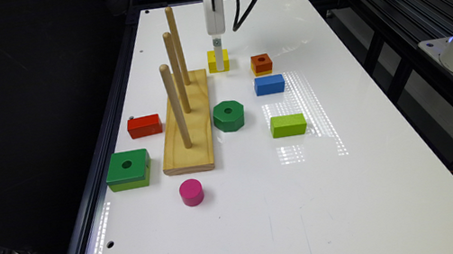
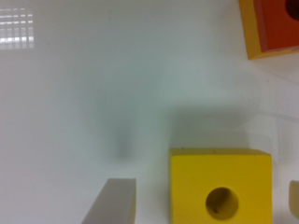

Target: Pick up yellow block.

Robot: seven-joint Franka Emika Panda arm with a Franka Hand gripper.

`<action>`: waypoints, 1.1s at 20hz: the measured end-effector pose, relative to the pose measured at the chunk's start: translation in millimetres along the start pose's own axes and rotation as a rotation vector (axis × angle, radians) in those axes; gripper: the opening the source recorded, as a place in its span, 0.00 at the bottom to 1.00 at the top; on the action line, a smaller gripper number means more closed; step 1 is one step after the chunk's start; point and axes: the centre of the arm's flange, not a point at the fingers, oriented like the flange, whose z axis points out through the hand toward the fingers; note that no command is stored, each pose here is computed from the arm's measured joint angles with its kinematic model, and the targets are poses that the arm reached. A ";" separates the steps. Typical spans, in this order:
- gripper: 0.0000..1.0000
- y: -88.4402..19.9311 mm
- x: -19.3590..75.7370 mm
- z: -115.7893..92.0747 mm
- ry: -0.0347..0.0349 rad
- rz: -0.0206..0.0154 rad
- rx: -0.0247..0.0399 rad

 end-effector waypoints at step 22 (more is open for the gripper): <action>1.00 -1.3 -1.1 5.5 -0.0068 -0.0027 -0.0023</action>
